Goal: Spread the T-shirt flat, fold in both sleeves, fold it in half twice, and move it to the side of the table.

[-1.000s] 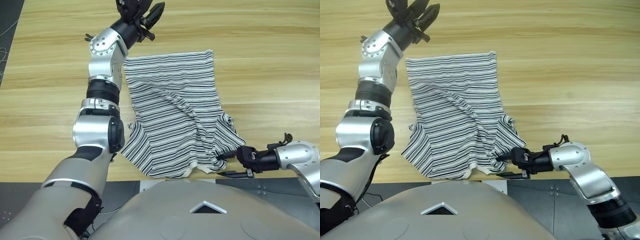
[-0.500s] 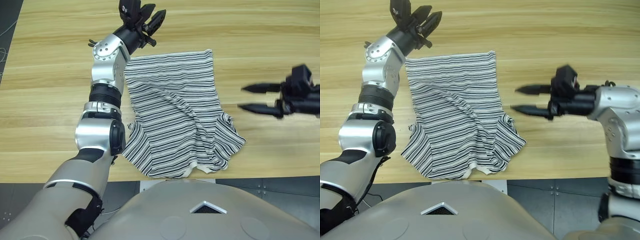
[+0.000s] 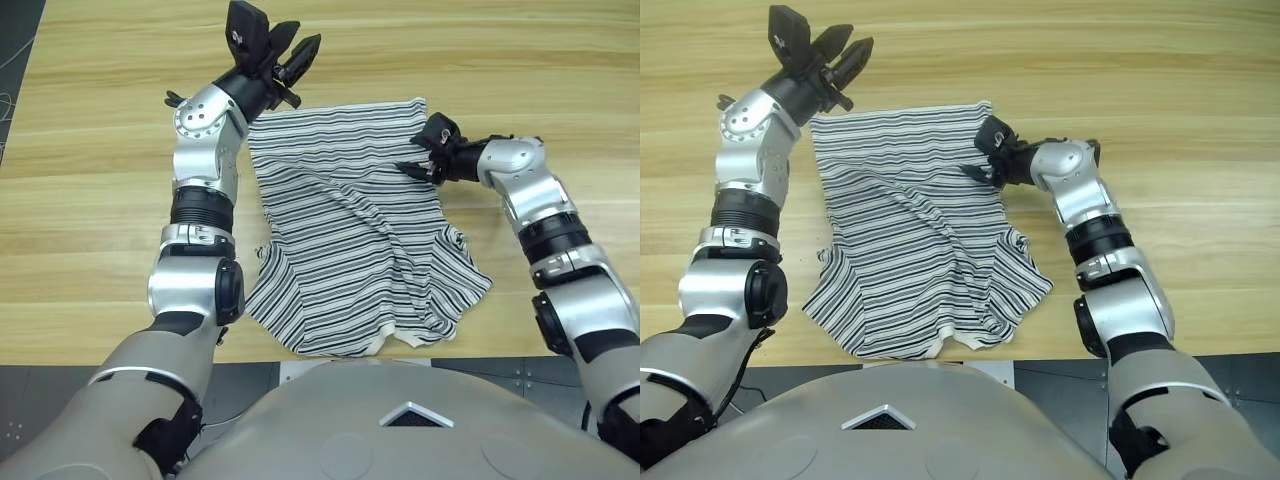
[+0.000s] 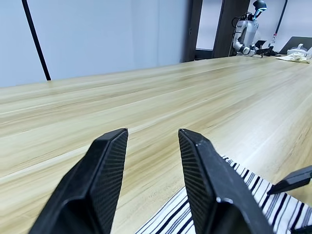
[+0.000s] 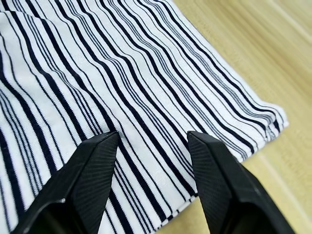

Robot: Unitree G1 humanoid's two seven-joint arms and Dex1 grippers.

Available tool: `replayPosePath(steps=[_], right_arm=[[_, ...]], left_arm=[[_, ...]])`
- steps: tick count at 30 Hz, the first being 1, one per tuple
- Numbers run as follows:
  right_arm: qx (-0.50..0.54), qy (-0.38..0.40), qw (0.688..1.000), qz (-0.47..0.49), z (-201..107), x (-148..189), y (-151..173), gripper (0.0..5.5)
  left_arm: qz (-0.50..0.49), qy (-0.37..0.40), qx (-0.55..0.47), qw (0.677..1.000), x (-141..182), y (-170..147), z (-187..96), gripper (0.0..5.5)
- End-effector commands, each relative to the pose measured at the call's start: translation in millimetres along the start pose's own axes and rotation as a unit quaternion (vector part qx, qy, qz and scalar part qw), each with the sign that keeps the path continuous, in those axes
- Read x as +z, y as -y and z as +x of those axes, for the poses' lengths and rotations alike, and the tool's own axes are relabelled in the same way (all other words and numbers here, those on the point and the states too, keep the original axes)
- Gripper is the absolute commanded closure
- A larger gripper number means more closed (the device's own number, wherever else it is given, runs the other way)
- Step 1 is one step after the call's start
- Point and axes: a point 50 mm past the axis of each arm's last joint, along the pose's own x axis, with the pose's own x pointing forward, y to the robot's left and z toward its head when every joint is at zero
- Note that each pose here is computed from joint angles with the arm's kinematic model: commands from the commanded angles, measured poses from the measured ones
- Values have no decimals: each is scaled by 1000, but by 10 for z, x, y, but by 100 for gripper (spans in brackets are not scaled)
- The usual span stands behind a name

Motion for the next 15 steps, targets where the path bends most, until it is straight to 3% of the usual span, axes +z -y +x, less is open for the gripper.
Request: replayPosePath(steps=[1, 7, 15], right_arm=[[-6, -59, 998, -6, 99, -157, -27, 291], [-72, -113, 991, 10, 231, -273, -27, 291], [-203, -151, 967, 36, 52, -389, 260, 291]], left_arm=[[2, -6, 5, 1000, -8, -43, -65, 356], [8, 8, 0, 1000, 82, -30, -62, 356], [21, 7, 10, 1000, 87, -82, -162, 356]])
